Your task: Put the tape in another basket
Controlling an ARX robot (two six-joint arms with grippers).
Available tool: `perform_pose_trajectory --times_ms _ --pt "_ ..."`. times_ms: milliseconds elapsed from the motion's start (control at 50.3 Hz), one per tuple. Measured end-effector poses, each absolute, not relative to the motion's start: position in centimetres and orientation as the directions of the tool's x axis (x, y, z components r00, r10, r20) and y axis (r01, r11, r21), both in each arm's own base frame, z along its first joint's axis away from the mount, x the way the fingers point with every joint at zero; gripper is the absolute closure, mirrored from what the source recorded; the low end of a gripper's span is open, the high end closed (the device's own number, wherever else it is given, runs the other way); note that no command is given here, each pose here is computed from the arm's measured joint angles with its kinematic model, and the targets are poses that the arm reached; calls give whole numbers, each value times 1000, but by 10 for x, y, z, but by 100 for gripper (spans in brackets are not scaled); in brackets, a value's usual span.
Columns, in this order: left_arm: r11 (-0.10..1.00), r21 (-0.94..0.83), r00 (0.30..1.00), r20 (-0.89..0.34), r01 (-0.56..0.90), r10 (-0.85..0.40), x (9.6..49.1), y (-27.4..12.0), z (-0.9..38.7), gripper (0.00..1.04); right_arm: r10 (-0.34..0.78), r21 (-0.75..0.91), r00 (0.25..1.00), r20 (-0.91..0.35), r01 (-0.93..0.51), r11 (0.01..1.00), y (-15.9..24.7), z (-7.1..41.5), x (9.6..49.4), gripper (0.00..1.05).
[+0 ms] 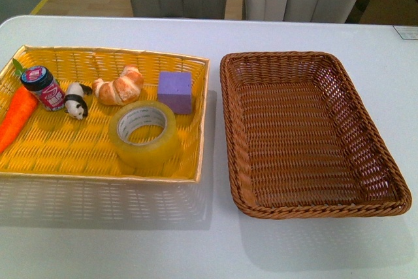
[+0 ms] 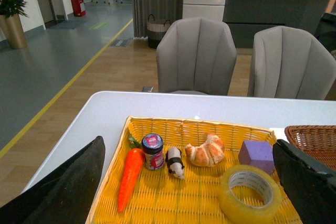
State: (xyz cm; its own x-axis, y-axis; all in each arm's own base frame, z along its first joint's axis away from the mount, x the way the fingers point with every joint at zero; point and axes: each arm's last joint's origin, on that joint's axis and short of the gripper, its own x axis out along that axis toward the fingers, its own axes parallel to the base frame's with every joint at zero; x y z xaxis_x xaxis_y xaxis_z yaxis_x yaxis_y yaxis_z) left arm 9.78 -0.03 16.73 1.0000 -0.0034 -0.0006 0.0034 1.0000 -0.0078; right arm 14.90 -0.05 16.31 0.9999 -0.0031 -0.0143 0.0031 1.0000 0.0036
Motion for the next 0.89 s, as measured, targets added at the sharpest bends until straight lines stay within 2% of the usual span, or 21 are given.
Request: perform_pose_trajectory --times_ms 894 --pt "1000 -8 1000 -1 3 -3 98 0 167 9 -3 4 1000 23 3 1000 0 174 114 103"
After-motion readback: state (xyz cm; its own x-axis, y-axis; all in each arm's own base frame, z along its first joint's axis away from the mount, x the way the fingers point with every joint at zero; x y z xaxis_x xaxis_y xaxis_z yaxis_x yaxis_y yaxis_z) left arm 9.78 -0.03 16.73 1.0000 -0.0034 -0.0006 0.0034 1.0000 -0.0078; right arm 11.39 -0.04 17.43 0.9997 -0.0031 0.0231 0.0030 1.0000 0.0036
